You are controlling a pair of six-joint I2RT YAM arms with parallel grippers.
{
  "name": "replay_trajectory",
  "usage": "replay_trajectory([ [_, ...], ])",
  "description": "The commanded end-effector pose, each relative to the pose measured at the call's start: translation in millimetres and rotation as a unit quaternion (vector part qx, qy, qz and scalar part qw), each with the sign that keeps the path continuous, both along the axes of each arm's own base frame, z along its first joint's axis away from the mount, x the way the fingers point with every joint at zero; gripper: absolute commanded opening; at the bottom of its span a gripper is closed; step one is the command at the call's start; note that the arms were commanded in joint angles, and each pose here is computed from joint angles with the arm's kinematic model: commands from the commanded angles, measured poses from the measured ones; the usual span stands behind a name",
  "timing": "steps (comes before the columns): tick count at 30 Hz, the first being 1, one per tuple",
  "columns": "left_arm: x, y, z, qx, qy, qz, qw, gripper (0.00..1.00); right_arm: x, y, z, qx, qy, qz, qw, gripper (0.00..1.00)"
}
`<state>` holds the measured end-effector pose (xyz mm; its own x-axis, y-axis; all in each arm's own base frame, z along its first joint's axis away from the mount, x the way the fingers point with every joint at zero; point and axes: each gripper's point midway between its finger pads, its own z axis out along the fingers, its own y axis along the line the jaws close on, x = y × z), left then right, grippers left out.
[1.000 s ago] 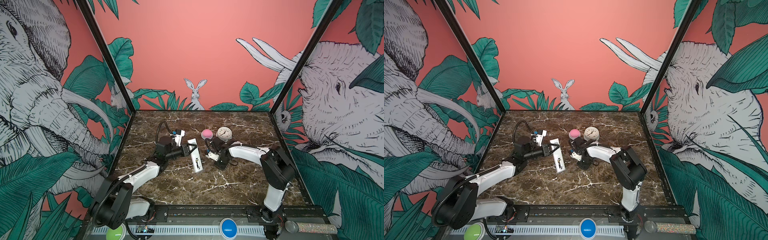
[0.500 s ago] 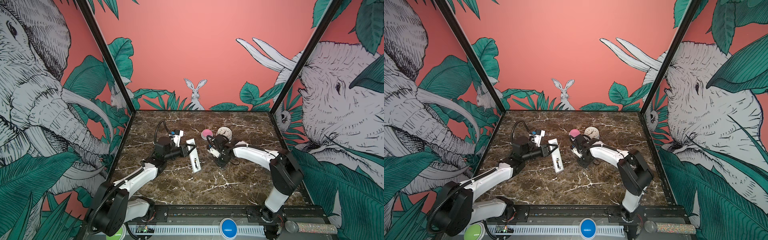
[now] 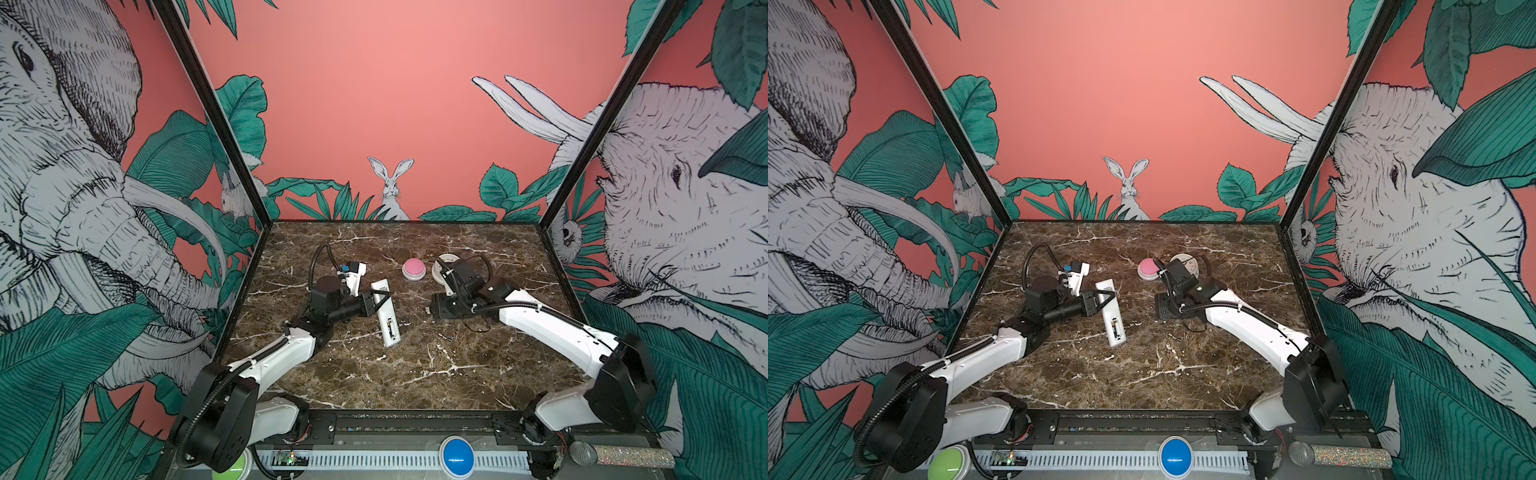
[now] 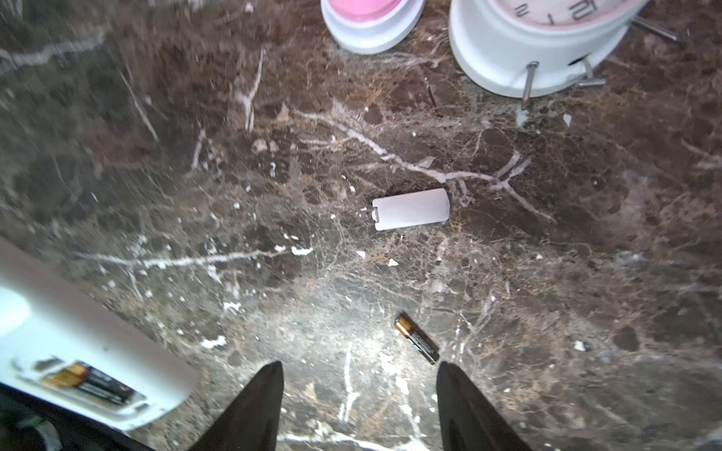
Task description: Load the batteries into the remote control
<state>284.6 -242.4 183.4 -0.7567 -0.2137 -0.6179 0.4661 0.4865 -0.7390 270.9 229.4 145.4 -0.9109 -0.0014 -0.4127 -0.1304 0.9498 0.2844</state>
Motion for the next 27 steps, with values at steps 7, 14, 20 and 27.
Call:
replay_trajectory([
  [7, 0, 8, 16, 0.004, -0.051, 0.014, 0.999, 0.0, -10, -7, -25, 0.091, 0.096, -0.242, 0.961, 0.61],
  [14, -1, 8, 18, 0.011, -0.061, 0.009, 0.998, 0.0, -17, -12, -46, 0.101, 0.13, -0.302, 0.939, 0.72],
  [20, -4, 9, 19, 0.013, -0.064, 0.008, 0.998, 0.0, -15, -10, -61, 0.115, 0.14, -0.336, 0.924, 0.69],
  [27, -6, 12, 19, 0.021, -0.068, 0.01, 0.997, 0.0, -15, -1, -79, 0.118, 0.163, -0.335, 0.92, 0.62],
])
